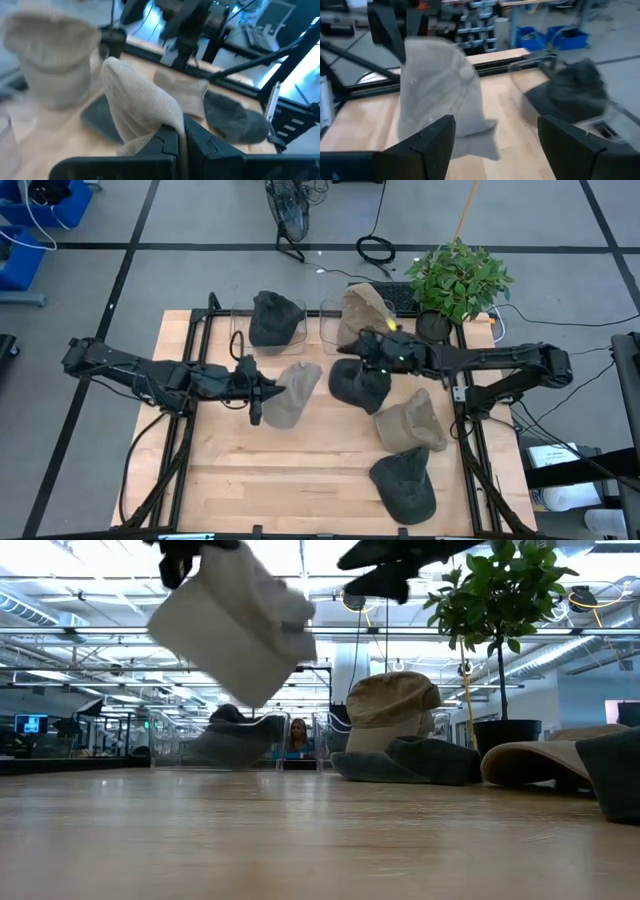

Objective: Pick & Place hat
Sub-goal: Put the brown cap into the right transparent bin

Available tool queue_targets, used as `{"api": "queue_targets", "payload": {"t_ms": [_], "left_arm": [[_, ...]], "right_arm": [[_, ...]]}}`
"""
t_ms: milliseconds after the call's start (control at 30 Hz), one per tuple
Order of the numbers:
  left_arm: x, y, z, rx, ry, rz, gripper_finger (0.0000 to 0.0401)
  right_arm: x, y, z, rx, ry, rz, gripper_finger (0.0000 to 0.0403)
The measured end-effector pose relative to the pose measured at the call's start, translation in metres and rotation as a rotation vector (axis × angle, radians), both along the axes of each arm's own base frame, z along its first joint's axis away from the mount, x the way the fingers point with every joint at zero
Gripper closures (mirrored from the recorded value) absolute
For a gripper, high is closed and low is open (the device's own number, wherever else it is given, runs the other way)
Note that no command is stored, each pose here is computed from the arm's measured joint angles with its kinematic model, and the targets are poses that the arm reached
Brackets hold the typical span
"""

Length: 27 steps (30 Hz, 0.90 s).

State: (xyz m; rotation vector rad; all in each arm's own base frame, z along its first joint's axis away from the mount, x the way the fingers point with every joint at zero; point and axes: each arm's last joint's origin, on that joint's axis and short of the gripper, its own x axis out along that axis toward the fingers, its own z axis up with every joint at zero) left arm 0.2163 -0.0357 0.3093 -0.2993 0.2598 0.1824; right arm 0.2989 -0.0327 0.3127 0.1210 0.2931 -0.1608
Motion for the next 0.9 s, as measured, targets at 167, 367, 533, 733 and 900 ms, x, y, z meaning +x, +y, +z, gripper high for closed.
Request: {"api": "queue_targets", "payload": {"t_ms": [167,367,533,733,900], "left_arm": [[0.000,0.000,0.022,0.064,-0.041,-0.037,0.0395],[-0.003,0.003,0.034,0.101,0.010,-0.026,0.0393],[-0.004,0.005,0.033,0.129,0.026,0.023,0.0392],[-0.003,0.010,0.033,0.157,0.031,0.063,0.0395],[-0.002,0.015,0.037,0.152,-0.006,0.090,0.0387]], "right_arm": [[0.029,-0.011,-0.004,0.026,0.055,0.100,0.0133],[0.048,-0.011,0.003,0.051,0.020,0.252,0.0133],[0.050,-0.007,-0.003,0.128,0.041,0.330,0.0133],[0.051,-0.006,-0.004,0.120,0.026,0.282,0.0145],[0.056,-0.005,-0.010,0.129,0.036,0.280,0.0180]]}}
